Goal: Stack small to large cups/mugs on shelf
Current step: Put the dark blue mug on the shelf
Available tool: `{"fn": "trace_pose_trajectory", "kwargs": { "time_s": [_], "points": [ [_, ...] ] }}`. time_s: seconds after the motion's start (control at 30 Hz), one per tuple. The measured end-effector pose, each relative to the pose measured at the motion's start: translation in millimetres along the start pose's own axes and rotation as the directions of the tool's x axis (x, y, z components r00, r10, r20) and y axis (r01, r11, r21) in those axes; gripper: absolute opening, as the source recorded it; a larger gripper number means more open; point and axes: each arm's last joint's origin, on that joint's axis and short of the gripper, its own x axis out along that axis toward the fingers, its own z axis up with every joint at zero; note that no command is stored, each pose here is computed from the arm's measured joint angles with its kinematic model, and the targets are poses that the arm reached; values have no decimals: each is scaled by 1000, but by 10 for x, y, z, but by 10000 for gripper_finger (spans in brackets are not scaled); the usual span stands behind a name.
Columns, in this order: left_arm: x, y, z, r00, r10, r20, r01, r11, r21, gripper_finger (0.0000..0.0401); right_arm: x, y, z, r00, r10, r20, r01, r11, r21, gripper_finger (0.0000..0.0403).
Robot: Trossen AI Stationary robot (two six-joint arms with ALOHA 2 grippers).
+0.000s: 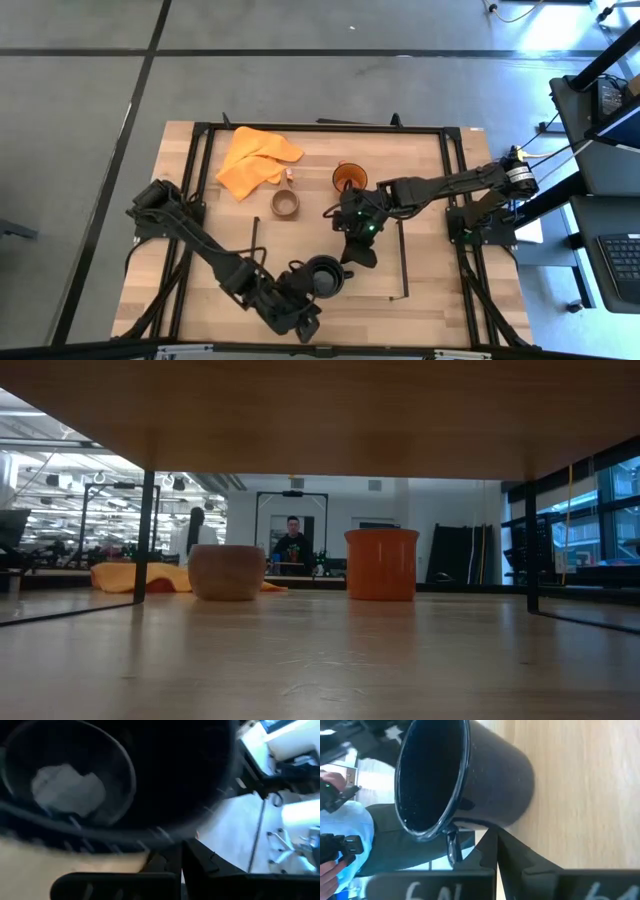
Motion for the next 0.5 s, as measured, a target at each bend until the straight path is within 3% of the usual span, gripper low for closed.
{"fn": "trace_pose_trajectory", "kwargs": {
  "time_s": [0.23, 0.5],
  "points": [
    [-16, 36, 167, 997, 26, 76, -26, 1000, 5, 1, 110, 126, -168, 995, -2, -97, 2, 1000, -2, 9],
    [48, 177, 359, 992, 108, 58, -110, 994, 28, 1, 162, 204, -222, 993, 10, -114, -12, 1000, -16, 9]
  ]
}}
